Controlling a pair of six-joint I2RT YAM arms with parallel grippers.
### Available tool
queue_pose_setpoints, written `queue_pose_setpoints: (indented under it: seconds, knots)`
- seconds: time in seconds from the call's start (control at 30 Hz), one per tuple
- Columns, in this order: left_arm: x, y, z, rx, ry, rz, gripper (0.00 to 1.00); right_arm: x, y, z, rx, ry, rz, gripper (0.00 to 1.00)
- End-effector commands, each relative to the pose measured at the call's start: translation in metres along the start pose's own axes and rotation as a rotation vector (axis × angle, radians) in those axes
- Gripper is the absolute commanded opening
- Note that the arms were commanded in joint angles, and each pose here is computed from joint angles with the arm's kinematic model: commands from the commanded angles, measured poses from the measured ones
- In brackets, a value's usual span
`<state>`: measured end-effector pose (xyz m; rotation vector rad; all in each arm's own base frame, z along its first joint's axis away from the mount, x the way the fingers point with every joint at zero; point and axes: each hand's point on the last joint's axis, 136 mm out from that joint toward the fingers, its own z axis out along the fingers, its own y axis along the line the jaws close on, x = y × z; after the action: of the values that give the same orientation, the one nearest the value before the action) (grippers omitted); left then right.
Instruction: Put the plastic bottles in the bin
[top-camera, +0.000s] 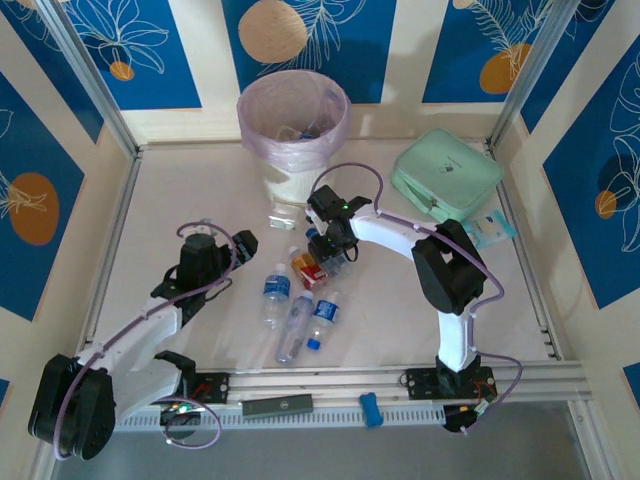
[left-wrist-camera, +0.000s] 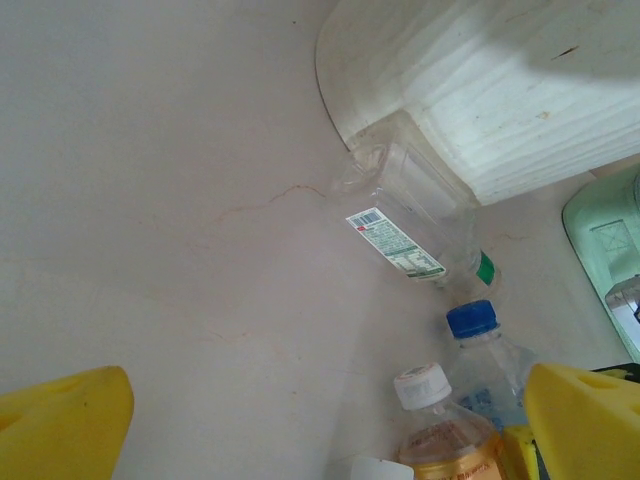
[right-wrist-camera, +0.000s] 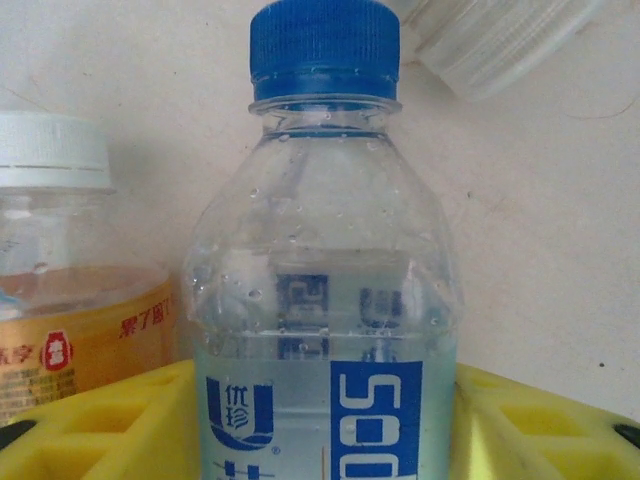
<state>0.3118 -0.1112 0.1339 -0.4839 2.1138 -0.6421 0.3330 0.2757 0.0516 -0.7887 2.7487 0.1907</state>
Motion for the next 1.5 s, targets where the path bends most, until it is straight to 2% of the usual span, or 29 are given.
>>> queue_pose_setpoints:
  seconds: [0.0,0.3,0.5,0.6,0.73,0.9,1.13,1.47]
  knots:
    - [0.005,0.002,-0.002,0.0,0.011,-0.005,1.0,0.016,-0.009,0.004,0.024,0.043,0.003,0.58]
    - [0.005,0.002,-0.001,0.001,0.012,-0.007,1.0,0.031,-0.039,0.003,0.096,0.07,0.082,0.59]
    - [0.005,0.0,-0.001,0.005,0.016,-0.01,1.0,0.037,-0.039,0.012,0.106,0.094,0.08,0.71]
    - [0.005,-0.001,0.0,0.007,0.016,-0.01,1.0,0.036,-0.039,0.014,0.111,0.093,0.078,0.74]
    - [0.004,-0.001,0.0,0.005,0.016,-0.009,1.0,0.035,-0.038,0.014,0.106,0.088,0.077,0.72]
    - [0.003,-0.004,0.001,0.008,0.016,-0.006,1.0,0.031,-0.038,0.009,0.105,0.068,0.071,0.59]
    - [0.003,-0.006,0.006,0.017,0.022,0.0,1.0,0.018,-0.043,-0.02,0.098,-0.021,0.097,0.53]
    - [0.01,0.002,0.011,0.004,0.027,0.029,1.0,-0.025,-0.069,-0.113,0.052,-0.315,0.261,0.5]
